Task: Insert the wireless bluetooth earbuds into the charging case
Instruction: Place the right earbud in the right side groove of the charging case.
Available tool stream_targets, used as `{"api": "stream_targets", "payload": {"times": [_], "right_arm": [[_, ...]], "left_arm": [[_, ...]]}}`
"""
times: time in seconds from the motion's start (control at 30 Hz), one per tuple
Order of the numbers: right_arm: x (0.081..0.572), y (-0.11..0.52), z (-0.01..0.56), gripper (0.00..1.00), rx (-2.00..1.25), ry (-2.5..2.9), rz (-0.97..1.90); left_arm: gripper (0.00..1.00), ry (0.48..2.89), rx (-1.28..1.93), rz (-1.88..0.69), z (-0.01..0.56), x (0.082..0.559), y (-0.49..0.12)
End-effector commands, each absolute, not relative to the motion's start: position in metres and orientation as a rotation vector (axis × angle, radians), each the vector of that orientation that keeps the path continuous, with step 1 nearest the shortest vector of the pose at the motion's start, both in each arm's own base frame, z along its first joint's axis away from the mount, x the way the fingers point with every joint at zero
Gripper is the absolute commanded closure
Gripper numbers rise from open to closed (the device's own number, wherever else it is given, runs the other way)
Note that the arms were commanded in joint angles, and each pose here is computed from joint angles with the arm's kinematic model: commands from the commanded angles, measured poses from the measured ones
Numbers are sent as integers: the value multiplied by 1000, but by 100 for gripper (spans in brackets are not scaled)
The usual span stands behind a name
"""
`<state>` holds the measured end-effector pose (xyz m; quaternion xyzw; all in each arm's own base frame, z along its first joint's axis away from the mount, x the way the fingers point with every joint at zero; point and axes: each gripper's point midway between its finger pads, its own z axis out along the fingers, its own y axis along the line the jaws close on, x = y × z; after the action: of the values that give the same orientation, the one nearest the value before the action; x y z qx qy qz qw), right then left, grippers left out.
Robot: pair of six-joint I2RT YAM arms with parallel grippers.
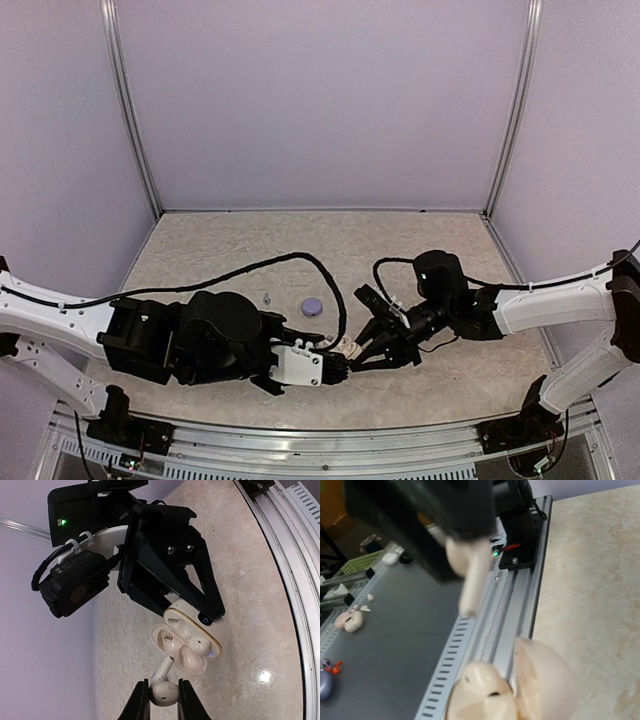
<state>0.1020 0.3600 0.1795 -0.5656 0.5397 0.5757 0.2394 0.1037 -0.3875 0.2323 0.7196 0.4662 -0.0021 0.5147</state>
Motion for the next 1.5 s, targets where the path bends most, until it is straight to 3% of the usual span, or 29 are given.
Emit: {"api": "stream_targets", "payload": {"times": [0.0,1.47], "right_arm": [[96,367,186,100,-1567,1481,1633],[87,382,178,100,-1631,1504,1648]], "left_arm": [[82,1076,1755,22,235,103,-394],[83,991,1875,1,216,97,-415]]}}
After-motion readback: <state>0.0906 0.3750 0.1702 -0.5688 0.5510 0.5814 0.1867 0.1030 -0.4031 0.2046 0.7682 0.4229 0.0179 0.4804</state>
